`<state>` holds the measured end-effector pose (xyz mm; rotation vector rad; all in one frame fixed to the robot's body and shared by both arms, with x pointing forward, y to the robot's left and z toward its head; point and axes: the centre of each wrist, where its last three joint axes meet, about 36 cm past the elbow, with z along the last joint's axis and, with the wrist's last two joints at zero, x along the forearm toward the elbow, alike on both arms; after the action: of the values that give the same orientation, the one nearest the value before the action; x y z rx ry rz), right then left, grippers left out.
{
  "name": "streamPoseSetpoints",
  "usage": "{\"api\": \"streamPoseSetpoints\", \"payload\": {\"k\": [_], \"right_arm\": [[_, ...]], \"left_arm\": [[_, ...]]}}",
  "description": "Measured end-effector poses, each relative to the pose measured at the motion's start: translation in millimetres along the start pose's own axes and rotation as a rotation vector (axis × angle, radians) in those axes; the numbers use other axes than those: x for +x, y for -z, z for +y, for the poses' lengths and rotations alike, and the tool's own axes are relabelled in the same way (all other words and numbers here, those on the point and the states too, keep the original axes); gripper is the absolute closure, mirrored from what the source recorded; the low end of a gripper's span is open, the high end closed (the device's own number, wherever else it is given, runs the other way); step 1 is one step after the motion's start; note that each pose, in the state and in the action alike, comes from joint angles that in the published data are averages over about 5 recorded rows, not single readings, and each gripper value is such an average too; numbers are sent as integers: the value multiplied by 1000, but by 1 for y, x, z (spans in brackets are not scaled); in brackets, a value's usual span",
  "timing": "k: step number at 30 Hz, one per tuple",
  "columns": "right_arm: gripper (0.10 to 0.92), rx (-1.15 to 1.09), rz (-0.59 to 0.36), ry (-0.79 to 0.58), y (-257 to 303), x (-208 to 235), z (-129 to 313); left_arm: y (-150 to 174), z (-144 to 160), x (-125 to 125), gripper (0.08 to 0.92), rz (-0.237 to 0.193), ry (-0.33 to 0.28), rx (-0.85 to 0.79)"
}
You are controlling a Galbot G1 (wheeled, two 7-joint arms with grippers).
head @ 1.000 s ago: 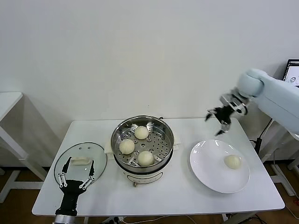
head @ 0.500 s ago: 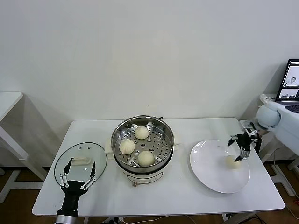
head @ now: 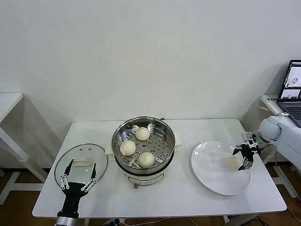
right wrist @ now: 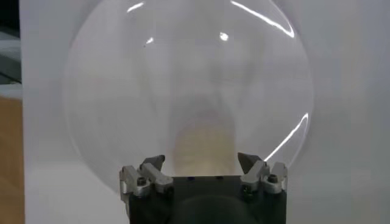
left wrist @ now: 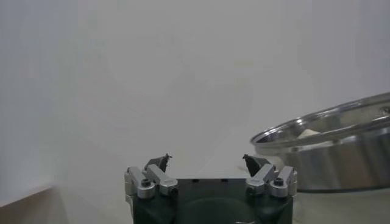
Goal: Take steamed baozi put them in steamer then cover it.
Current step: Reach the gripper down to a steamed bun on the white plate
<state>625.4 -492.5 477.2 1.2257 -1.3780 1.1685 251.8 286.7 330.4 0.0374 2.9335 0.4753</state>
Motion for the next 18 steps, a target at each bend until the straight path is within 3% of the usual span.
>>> {"api": "streamPoseSetpoints", "payload": {"k": [6,13,18], "right_arm": [[215,-3,9,-11,1,-7,-1],[320,-2,14,-19,2,-11,-1],[353,3,16,-22,3,-9,-1]], "left_arm": [[0,0,0,177,0,1,0],[1,0,0,177,-1,0,0],[1,0,-1,177,-2,-1,0]]}}
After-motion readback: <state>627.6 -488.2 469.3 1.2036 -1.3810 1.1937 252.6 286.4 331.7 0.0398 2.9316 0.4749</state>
